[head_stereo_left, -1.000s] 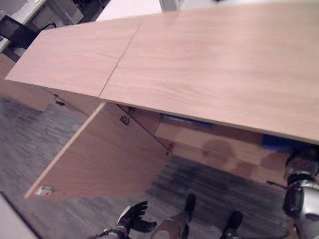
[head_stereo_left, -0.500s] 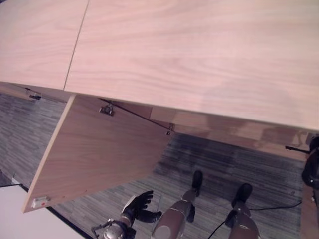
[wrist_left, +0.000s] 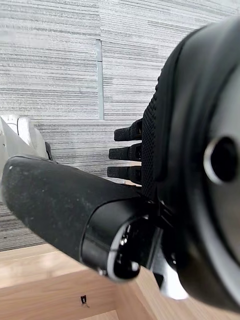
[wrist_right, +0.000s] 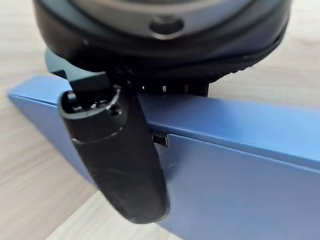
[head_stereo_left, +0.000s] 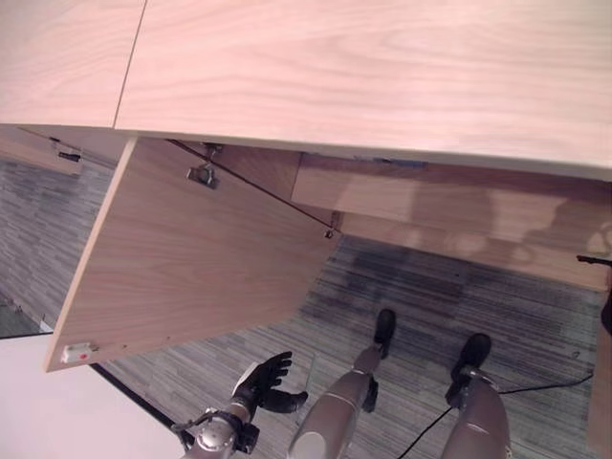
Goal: Put the empty folder in the office cabinet
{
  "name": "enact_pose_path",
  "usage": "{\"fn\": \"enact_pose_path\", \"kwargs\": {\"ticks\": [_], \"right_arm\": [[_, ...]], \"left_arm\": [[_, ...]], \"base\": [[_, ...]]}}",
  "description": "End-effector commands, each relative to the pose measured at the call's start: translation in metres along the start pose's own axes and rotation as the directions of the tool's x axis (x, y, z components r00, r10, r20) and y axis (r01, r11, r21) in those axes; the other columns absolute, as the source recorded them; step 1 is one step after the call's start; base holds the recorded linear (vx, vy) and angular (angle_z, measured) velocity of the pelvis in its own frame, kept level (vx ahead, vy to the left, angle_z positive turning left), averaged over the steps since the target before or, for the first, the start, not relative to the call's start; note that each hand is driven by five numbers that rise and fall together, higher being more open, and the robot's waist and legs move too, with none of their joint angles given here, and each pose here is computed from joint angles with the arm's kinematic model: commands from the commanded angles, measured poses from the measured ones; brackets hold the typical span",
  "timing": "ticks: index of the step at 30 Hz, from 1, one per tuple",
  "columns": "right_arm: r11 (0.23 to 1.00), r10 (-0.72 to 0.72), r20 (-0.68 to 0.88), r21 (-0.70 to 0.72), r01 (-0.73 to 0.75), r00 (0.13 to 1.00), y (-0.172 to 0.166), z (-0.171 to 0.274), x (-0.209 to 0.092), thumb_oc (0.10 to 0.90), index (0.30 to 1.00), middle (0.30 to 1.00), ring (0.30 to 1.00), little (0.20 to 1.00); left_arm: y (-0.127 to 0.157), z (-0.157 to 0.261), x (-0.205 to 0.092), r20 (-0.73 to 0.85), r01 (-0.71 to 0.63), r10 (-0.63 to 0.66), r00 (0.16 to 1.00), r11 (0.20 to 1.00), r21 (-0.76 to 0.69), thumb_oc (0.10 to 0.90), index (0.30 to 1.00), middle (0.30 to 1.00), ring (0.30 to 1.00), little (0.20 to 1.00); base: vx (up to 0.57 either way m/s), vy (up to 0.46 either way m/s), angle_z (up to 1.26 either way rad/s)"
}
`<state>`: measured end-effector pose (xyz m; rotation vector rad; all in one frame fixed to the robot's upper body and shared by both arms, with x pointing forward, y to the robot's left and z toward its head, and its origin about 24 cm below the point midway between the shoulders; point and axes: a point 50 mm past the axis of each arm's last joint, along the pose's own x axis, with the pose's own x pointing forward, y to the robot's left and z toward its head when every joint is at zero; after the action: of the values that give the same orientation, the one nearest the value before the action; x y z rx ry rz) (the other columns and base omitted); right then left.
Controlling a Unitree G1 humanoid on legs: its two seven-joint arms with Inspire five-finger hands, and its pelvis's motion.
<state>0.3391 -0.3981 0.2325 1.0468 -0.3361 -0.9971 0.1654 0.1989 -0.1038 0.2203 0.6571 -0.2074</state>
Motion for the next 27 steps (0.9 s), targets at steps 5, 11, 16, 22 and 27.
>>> {"fn": "enact_pose_path", "kwargs": {"ticks": [5,11,16,22,27], "right_arm": [[0.969,-0.181,0.044,-0.16,0.186,0.982,-0.034,0.012,0.009,0.8,0.9,0.9,0.9,0.9],[0.934,-0.296,-0.047,-0.222,0.279,0.954,-0.062,-0.026,0.006,0.8,0.9,0.9,0.9,0.9],[0.923,-0.304,-0.063,-0.267,0.277,0.951,-0.07,-0.039,0.004,0.8,0.9,0.9,0.9,0.9],[0.896,-0.375,-0.072,-0.282,0.342,0.924,-0.1,-0.043,0.006,0.8,0.9,0.9,0.9,0.9],[0.882,-0.408,-0.087,-0.295,0.367,0.909,-0.119,-0.051,0.005,0.8,0.9,0.9,0.9,0.9]], "left_arm": [[0.043,-0.013,-0.01,-0.069,-0.153,0.163,0.984,0.979,0.134,0.8,0.9,0.9,0.9,0.9],[0.042,-0.026,-0.013,-0.131,-0.161,0.182,0.975,0.975,0.15,0.8,0.9,0.9,0.9,0.9],[0.035,-0.031,-0.015,-0.146,-0.147,0.164,0.976,0.982,0.12,0.8,0.9,0.9,0.9,0.9],[0.033,-0.041,-0.02,-0.188,-0.133,0.155,0.97,0.983,0.123,0.8,0.9,0.9,0.9,0.9],[0.034,-0.043,-0.02,-0.197,-0.151,0.169,0.966,0.983,0.104,0.8,0.9,0.9,0.9,0.9]], "base": [[-0.01,-0.042,0.16],[-0.02,-0.01,0.03],[-0.04,0.032,0.01],[-0.01,0.022,0.05],[0.02,0.016,0.05]]}}
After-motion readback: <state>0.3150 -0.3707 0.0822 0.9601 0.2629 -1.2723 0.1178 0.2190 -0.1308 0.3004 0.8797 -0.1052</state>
